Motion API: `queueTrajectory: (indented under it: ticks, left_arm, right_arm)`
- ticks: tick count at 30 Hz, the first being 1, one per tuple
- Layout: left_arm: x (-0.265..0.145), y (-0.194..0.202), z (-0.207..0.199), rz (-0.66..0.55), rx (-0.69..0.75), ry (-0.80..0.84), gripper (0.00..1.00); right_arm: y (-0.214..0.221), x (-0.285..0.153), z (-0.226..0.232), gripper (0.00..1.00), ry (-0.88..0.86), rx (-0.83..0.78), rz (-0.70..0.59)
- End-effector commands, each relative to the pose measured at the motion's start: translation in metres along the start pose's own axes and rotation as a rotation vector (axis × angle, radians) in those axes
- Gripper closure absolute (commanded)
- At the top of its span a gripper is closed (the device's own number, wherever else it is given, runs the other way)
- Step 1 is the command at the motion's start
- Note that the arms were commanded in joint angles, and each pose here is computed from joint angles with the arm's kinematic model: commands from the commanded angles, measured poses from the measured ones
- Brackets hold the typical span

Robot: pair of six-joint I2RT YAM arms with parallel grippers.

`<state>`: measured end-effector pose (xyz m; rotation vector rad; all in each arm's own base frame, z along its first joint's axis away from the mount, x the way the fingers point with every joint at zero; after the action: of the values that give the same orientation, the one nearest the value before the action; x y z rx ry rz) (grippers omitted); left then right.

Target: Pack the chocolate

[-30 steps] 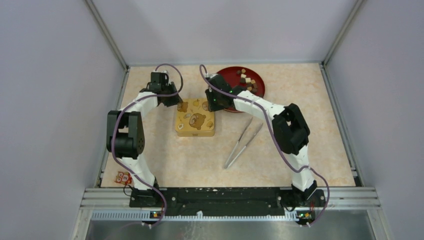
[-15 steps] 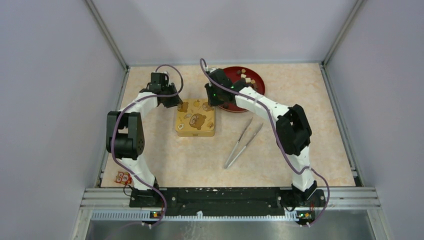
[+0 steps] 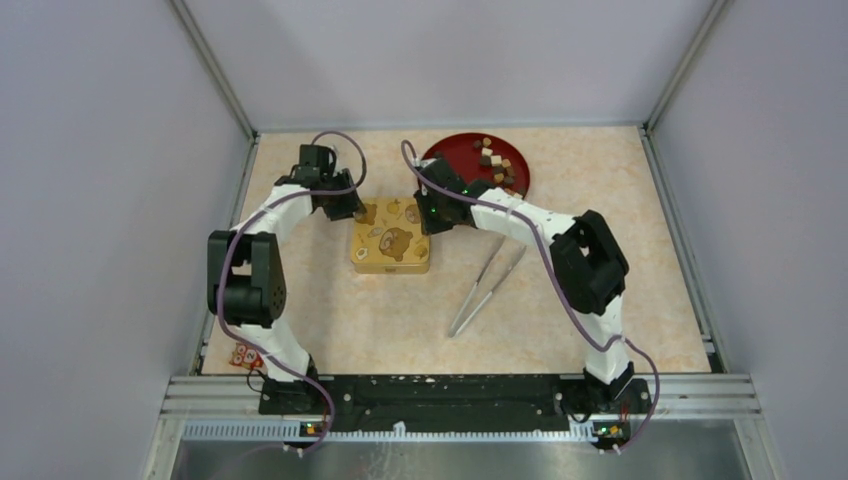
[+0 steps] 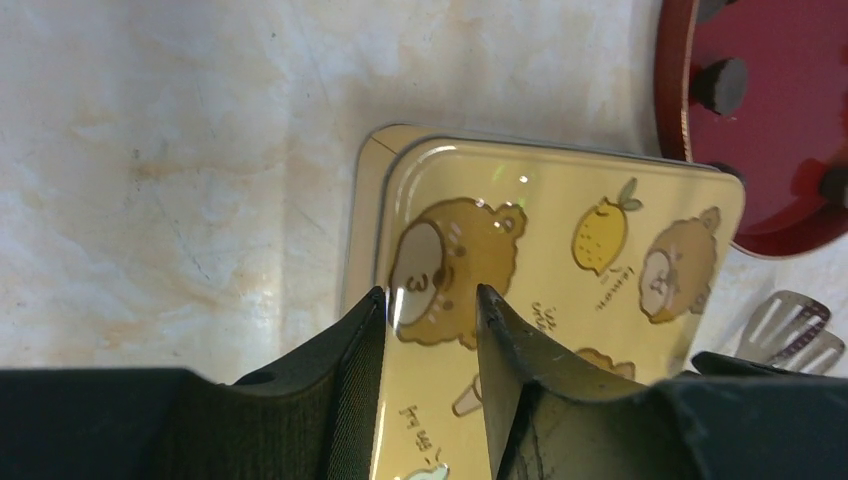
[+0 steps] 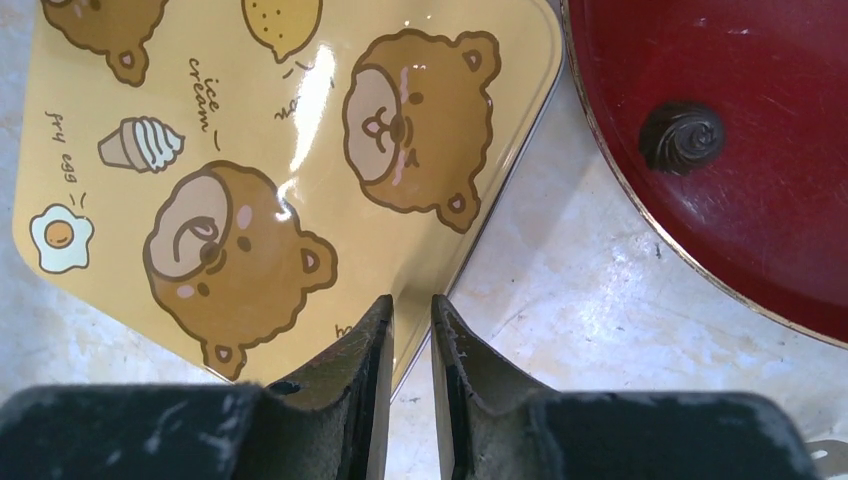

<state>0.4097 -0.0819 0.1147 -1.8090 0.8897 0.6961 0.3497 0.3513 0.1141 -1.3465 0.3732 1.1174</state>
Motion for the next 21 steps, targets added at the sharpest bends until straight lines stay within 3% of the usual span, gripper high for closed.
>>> queueTrajectory:
  ticks: [1,7,16,19,21]
  left_arm:
    - [-0.041,-0.028,-0.027,-0.1,0.042,0.076,0.56]
    - [-0.07,-0.041,-0.04,-0.174,0.07,0.11,0.52]
    - [-0.095,-0.047,-0.038,-0.236,0.083,0.073,0.49]
    - [-0.095,-0.044,-0.037,-0.229,0.083,0.075,0.48]
    - [-0.094,-0.043,-0.038,-0.226,0.086,0.083,0.48]
  right_arm:
    - [-0.039,-0.05,0.028,0.8,-0.062,-0.039,-0.13]
    - [-0.046,-0.079,0.055,0.8,-0.12,-0.081,-0.185]
    - [0.035,-0.011,0.046,0.8,-0.142,-0.024,0.045]
    - [0.038,-0.007,0.042,0.8,-0.116,-0.034,0.064]
    - [0.021,-0.017,0.041,0.8,-0.096,-0.048,0.009]
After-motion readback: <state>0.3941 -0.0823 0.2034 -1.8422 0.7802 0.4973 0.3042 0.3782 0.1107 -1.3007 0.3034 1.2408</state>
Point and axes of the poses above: each gripper's point midway between its finger pads, its own x axis out along the fingers, its own z axis along the line the jaws close on, y = z × x, the point moved 3 cm from there along -x, back along the fingers, and after that the axes turned 4 degrees about x, right-handed, at the moved point
